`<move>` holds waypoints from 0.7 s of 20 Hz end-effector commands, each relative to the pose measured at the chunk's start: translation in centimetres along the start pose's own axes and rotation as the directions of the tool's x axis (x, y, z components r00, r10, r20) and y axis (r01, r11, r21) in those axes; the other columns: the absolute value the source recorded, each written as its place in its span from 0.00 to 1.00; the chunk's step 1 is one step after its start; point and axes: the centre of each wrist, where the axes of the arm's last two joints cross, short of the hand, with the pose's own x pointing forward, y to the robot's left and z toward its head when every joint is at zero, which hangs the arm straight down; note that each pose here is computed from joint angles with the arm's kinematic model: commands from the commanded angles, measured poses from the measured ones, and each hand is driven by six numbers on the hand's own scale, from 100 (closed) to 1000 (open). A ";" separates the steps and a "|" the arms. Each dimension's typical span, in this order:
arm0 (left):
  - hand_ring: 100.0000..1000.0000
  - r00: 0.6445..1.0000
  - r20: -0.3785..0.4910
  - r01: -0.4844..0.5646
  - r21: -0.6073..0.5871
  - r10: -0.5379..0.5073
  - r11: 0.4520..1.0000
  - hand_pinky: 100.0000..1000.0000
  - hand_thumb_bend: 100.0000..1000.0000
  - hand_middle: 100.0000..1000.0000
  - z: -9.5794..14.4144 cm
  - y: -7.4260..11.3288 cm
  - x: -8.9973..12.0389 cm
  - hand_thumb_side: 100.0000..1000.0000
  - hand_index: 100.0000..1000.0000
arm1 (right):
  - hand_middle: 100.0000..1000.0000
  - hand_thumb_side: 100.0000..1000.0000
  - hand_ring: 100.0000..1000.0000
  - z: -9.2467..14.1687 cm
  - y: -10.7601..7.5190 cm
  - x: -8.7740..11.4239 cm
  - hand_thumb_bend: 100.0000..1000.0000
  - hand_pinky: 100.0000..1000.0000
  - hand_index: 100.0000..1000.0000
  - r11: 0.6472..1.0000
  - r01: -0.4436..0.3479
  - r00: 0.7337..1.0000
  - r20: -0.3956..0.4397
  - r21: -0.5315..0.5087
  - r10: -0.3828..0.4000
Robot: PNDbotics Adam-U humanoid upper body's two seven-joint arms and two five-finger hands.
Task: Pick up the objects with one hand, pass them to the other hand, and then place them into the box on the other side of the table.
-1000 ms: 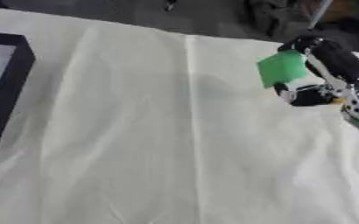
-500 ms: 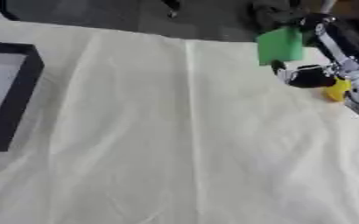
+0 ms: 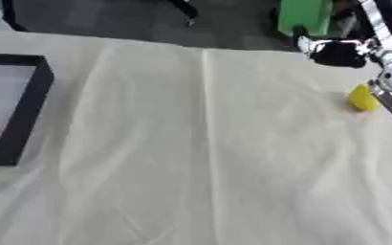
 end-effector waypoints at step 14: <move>0.25 0.990 -0.021 0.136 -0.102 -0.139 0.985 0.89 0.70 0.70 -0.7 0.0 2.5 0.48 0.81 | 0.32 0.00 0.44 0.5 5.2 4.3 0.00 0.61 0.39 1.000 -0.007 0.980 0.201 -0.001 0.007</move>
